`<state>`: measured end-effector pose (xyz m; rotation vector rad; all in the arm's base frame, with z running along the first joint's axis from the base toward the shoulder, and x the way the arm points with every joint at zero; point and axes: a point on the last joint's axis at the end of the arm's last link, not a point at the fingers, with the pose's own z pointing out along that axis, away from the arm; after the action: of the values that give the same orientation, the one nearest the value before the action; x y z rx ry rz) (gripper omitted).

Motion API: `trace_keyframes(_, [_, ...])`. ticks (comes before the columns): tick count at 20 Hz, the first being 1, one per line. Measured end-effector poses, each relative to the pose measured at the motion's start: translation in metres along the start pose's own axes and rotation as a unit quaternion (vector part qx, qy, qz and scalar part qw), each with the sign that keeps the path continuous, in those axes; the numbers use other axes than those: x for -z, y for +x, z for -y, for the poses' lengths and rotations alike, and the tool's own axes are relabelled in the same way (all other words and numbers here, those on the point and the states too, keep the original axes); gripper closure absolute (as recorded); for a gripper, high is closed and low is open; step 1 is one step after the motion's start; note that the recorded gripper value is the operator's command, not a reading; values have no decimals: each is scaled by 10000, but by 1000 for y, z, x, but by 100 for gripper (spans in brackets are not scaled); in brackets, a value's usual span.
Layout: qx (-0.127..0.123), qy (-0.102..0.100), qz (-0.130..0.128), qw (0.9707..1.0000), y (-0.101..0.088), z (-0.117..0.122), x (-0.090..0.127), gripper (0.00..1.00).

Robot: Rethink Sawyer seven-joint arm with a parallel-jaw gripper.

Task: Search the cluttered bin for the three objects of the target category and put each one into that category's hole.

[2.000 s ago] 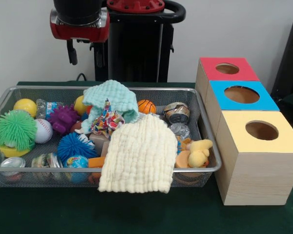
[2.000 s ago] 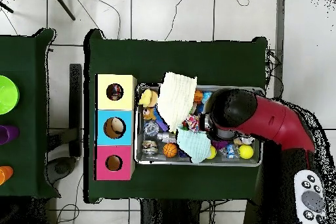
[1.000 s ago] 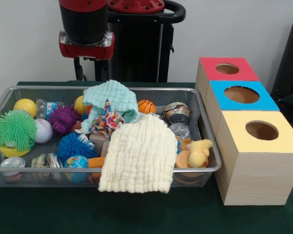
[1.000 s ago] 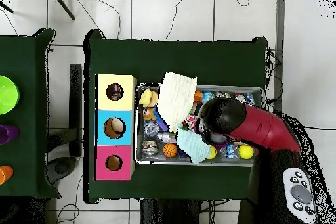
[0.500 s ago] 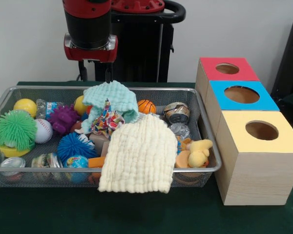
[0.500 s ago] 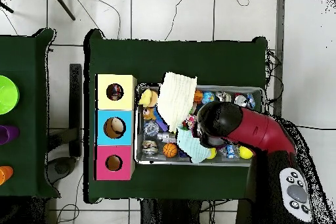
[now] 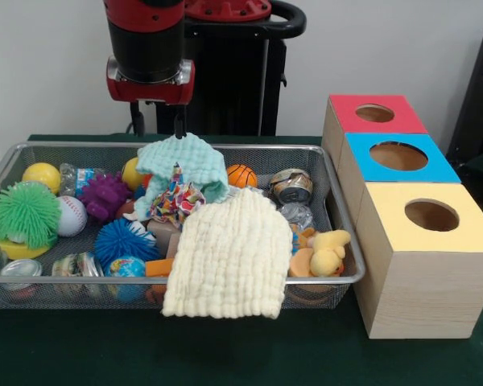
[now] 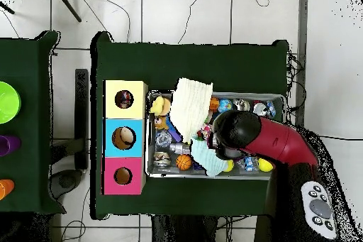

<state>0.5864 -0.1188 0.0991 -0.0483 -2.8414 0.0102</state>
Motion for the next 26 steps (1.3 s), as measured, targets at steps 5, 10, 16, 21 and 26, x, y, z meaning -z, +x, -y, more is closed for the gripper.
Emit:
trace_keyframes(5, [11, 35, 106, 9999, -4, 0, -12, 0])
trace_keyframes(10, [22, 56, 163, 9998, -7, 0, -22, 0])
trace_keyframes(16, [31, 72, 222, 9997, -8, -2, -33, 0])
trace_keyframes(21, [40, 87, 272, 9996, -8, -3, -42, 0])
trace_keyframes(26, [42, 76, 276, 9996, -2, -6, -50, 0])
